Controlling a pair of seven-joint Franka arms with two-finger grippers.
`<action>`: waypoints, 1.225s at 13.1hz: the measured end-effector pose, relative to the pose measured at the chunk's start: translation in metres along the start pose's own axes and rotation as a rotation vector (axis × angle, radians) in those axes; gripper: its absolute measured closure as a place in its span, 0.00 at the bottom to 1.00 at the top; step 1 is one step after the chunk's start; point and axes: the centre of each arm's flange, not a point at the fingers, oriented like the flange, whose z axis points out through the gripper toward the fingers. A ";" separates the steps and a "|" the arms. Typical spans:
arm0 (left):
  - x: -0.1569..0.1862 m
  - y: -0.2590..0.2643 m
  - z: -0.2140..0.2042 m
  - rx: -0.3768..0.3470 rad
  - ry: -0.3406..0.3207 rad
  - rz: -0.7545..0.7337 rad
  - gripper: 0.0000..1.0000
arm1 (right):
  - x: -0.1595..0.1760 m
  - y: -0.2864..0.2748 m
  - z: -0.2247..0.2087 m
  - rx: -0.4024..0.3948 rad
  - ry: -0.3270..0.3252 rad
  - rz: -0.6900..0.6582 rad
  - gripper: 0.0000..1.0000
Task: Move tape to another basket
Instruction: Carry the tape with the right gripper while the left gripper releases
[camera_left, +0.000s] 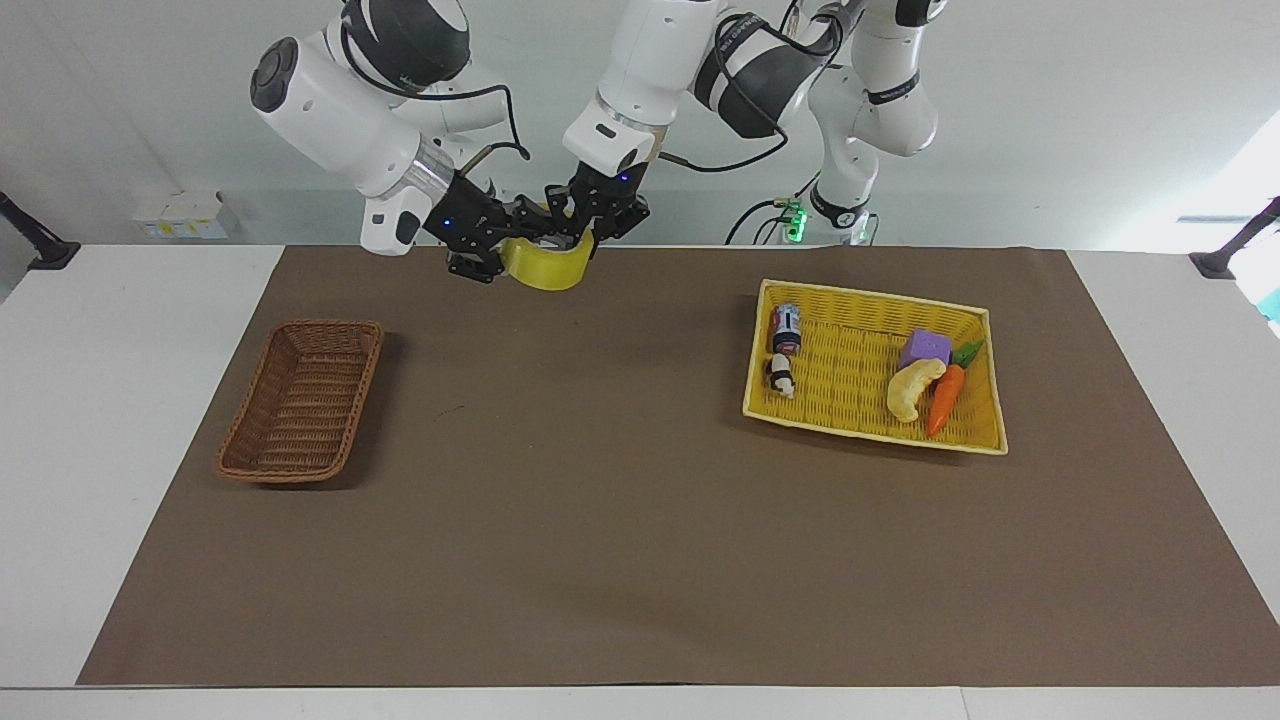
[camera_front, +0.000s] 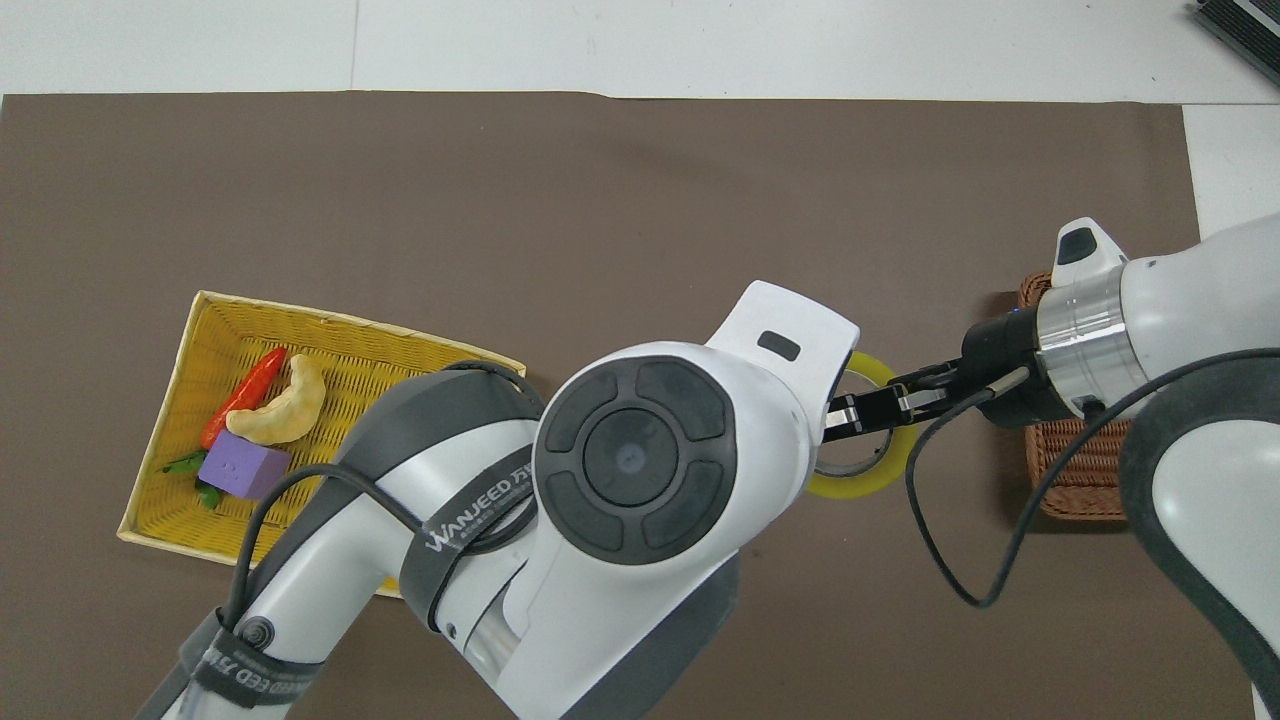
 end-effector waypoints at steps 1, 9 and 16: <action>0.003 0.001 -0.013 -0.027 0.012 -0.007 0.54 | -0.001 0.009 0.004 0.002 -0.011 0.017 1.00; 0.066 -0.064 -0.066 0.049 0.006 -0.108 0.00 | -0.017 0.092 -0.030 0.013 0.005 0.025 1.00; 0.179 -0.197 -0.101 0.134 -0.020 0.080 0.00 | -0.069 0.217 -0.082 -0.173 -0.012 0.192 1.00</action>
